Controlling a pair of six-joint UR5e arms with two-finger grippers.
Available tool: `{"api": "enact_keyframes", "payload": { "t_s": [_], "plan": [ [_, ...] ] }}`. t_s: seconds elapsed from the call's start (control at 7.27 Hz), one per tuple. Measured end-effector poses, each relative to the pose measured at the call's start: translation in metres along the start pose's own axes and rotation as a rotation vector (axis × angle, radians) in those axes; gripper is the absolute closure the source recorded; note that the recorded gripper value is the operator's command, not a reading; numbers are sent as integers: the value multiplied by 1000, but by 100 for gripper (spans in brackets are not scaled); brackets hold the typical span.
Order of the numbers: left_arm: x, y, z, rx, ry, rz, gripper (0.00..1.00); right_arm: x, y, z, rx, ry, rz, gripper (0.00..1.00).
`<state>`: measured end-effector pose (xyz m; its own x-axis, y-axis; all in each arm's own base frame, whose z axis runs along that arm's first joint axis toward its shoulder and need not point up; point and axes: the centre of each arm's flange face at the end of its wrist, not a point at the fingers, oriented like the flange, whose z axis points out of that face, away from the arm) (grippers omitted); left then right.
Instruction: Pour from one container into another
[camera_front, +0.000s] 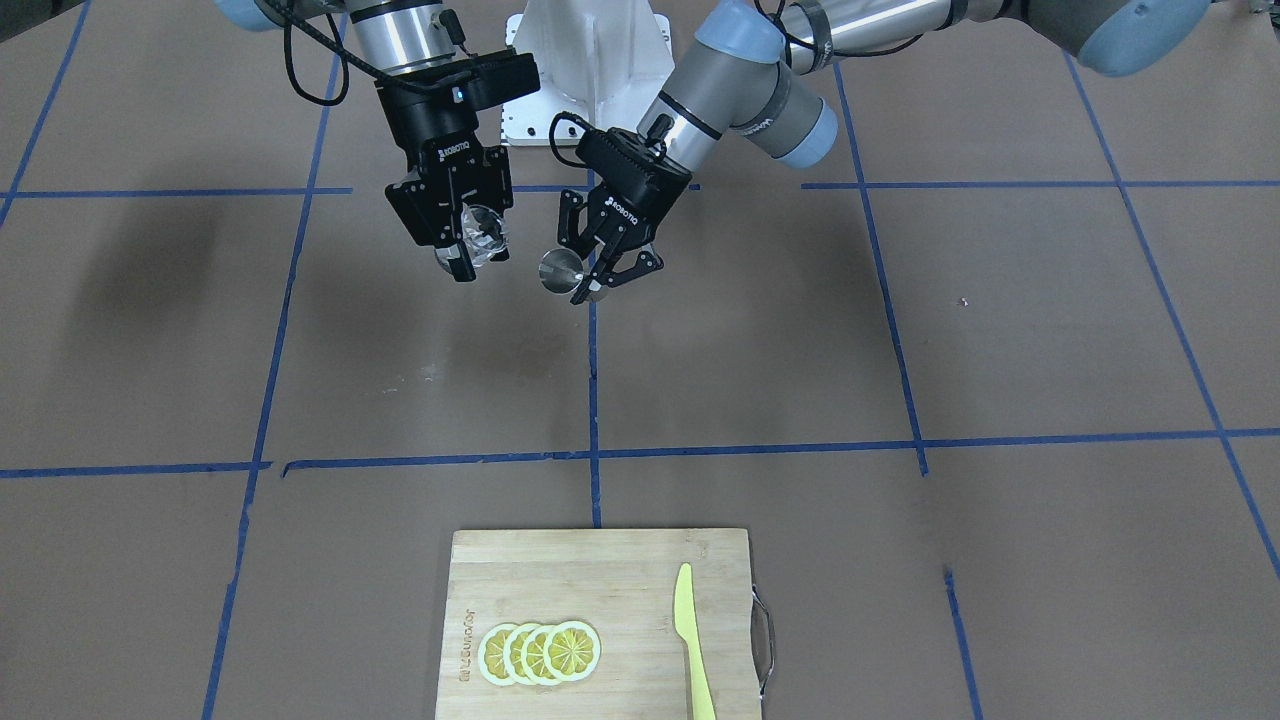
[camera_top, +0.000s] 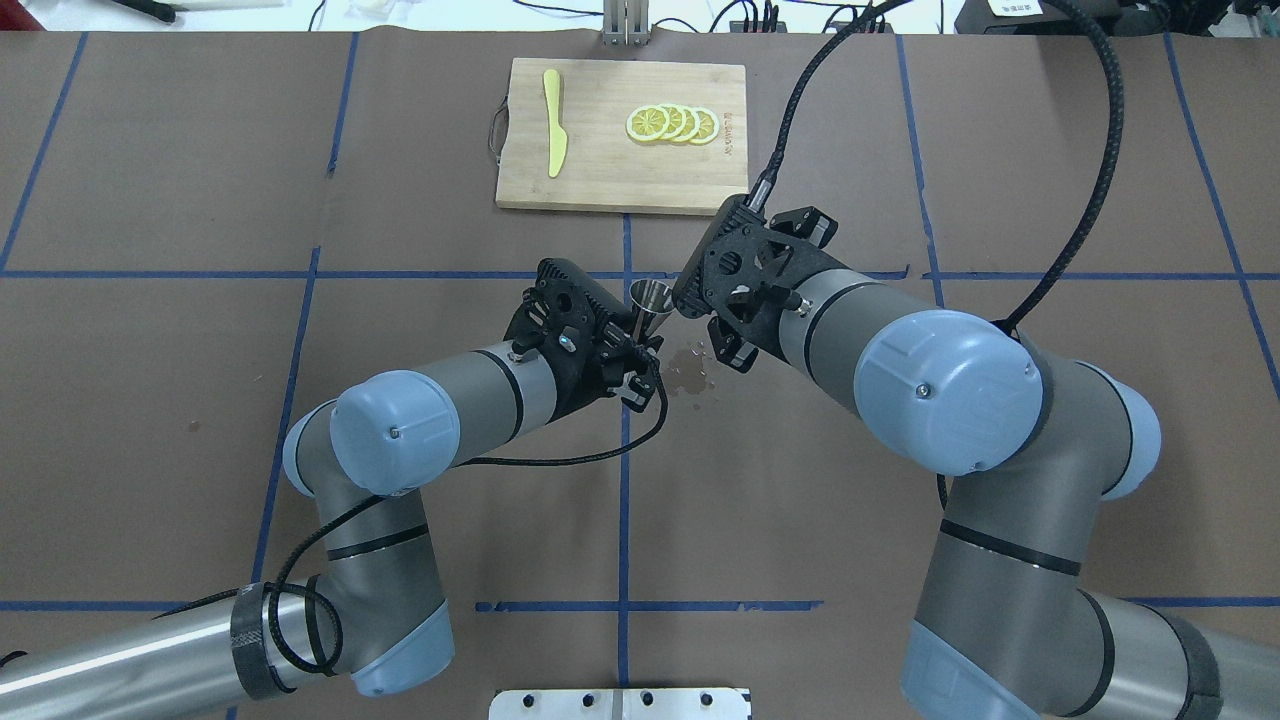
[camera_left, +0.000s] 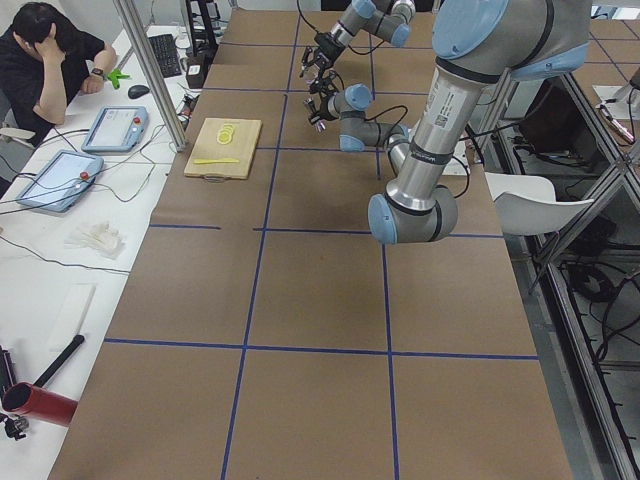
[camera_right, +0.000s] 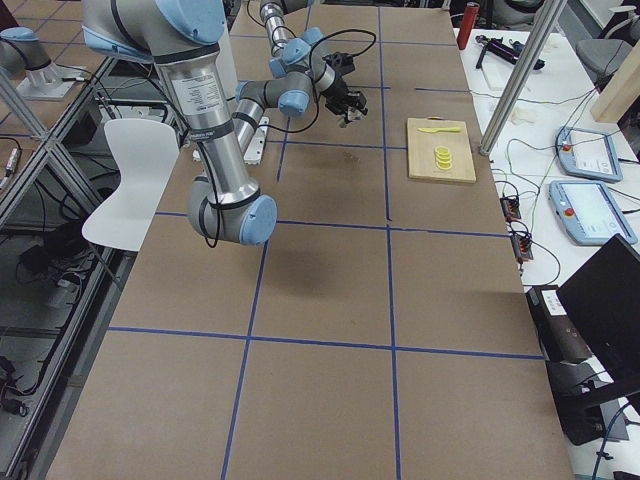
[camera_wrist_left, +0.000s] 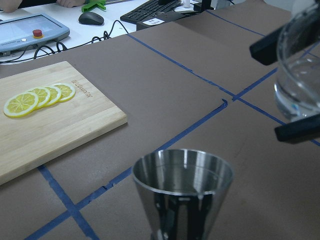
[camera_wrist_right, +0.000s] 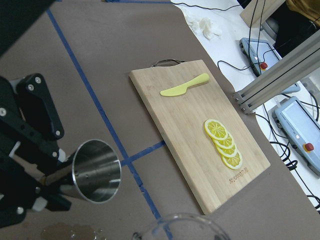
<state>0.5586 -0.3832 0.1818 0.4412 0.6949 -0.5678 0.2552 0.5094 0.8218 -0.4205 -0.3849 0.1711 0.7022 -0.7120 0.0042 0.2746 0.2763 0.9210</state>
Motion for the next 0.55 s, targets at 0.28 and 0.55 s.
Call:
{"api": "enact_keyframes", "payload": {
  "t_s": [0.28, 0.55],
  "plan": [
    [5, -2, 1, 2, 6, -2, 100, 15, -6, 1, -4, 27, -28, 100],
    [9, 1, 4, -4, 10, -1, 100, 19, -13, 2, -6, 38, -38, 100]
  ]
}}
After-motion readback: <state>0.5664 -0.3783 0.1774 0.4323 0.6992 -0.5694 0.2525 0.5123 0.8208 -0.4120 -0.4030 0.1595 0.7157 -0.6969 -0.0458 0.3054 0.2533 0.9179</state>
